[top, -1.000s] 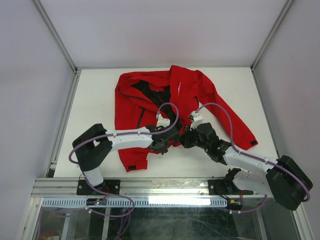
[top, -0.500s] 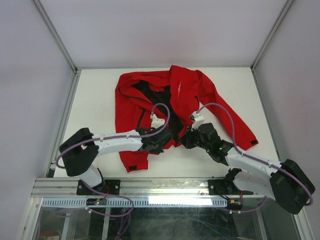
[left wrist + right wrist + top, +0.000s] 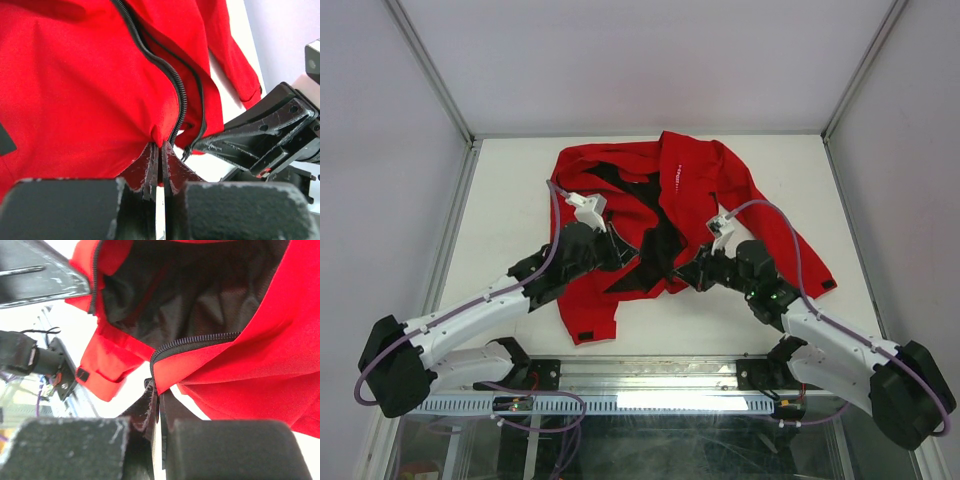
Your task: Zip up the jacket
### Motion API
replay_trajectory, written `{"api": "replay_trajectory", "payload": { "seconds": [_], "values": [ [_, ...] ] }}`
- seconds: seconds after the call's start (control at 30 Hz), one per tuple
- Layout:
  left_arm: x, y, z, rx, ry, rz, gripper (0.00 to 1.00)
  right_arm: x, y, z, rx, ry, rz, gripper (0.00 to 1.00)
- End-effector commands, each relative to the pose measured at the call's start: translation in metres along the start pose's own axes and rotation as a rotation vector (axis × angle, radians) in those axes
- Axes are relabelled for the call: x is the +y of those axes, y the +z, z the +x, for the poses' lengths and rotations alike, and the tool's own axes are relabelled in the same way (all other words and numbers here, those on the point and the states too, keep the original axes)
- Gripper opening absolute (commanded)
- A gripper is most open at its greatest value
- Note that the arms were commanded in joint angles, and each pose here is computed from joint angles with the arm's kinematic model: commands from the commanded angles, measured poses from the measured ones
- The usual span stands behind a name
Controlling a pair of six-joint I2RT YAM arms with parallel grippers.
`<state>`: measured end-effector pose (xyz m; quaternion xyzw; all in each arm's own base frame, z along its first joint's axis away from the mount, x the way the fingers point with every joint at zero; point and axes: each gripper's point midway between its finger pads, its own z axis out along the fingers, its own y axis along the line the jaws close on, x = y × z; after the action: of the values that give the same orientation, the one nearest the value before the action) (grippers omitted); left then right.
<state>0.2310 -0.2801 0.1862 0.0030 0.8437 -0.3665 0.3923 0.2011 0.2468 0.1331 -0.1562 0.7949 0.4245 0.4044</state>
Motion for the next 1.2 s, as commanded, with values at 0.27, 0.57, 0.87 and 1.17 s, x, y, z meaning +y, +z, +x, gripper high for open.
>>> {"api": "replay_trajectory", "payload": {
  "seconds": [0.27, 0.57, 0.87, 1.17],
  "values": [
    [-0.064, -0.021, -0.046, -0.281, 0.103, 0.415, 0.00, 0.084, -0.011, -0.063, -0.159, -0.085, -0.417, 0.00],
    [-0.069, -0.036, -0.046, -0.390, 0.148, 0.531, 0.00, 0.097, -0.015, -0.080, -0.233, -0.055, -0.510, 0.00],
    [-0.073, -0.050, -0.052, -0.420, 0.067, 0.574, 0.00, 0.100, -0.014, -0.078, -0.238, -0.054, -0.548, 0.00],
    [-0.081, -0.055, -0.041, -0.356, -0.056, 0.657, 0.00, 0.108, -0.025, -0.084, -0.280, -0.072, -0.604, 0.00]
  ]
}}
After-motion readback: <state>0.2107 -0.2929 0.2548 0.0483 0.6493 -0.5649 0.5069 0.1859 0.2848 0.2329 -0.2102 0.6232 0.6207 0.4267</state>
